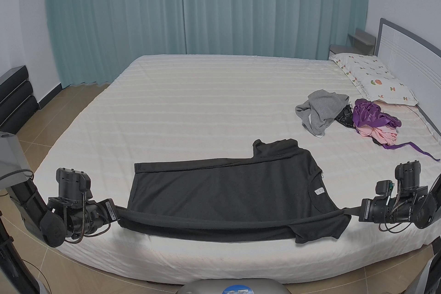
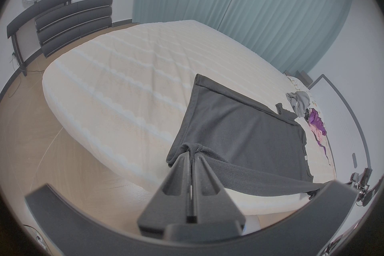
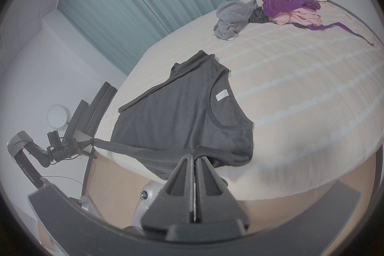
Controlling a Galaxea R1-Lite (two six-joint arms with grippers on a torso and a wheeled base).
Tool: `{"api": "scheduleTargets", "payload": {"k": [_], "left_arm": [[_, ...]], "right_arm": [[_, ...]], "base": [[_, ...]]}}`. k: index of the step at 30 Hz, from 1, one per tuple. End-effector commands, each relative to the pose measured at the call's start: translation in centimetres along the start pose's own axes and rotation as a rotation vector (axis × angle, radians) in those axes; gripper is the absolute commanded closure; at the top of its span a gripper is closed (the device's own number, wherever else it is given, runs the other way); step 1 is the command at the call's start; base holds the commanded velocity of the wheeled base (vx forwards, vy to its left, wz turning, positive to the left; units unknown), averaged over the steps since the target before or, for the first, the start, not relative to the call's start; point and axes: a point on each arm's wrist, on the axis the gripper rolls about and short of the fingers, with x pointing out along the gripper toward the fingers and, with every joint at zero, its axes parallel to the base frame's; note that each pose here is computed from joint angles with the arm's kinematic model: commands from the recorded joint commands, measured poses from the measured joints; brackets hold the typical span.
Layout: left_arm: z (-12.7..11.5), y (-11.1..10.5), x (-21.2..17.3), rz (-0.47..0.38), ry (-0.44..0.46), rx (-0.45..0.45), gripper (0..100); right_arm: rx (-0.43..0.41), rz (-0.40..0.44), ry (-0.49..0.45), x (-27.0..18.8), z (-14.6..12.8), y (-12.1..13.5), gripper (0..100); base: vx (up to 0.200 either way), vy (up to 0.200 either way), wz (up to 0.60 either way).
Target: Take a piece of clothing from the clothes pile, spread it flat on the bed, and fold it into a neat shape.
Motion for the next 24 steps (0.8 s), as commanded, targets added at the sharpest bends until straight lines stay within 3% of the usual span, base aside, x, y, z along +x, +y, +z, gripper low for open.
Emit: {"api": "scheduleTargets", "payload": {"k": [1,12,14,24], "left_arm": [[0.2,-0.1,1.4,0.007,0.012,-0.002,100],[0.9,-0.6,3.3,0.005,0.004,-0.002,100],[1.1,-0.7,3.6,0.003,-0.002,-0.008,100],[1.4,-0.6,2.3,0.014,0.006,-0.020,100]], "right_arm": [[0.001,0.001,0.009,1.3,0.7,-0.3,100],[0.007,0.001,0.016,3.7,1.9,-1.1,100],[0.047,0.002,0.010,4.4,2.4,-1.3,100],[0.069,0.009,-0.020,4.6,3.4,-1.2,100]], "base": [[0.000,0.000,0.00],[0.000,0.000,0.00],[0.000,0.000,0.00],[0.000,0.000,0.00]]}}
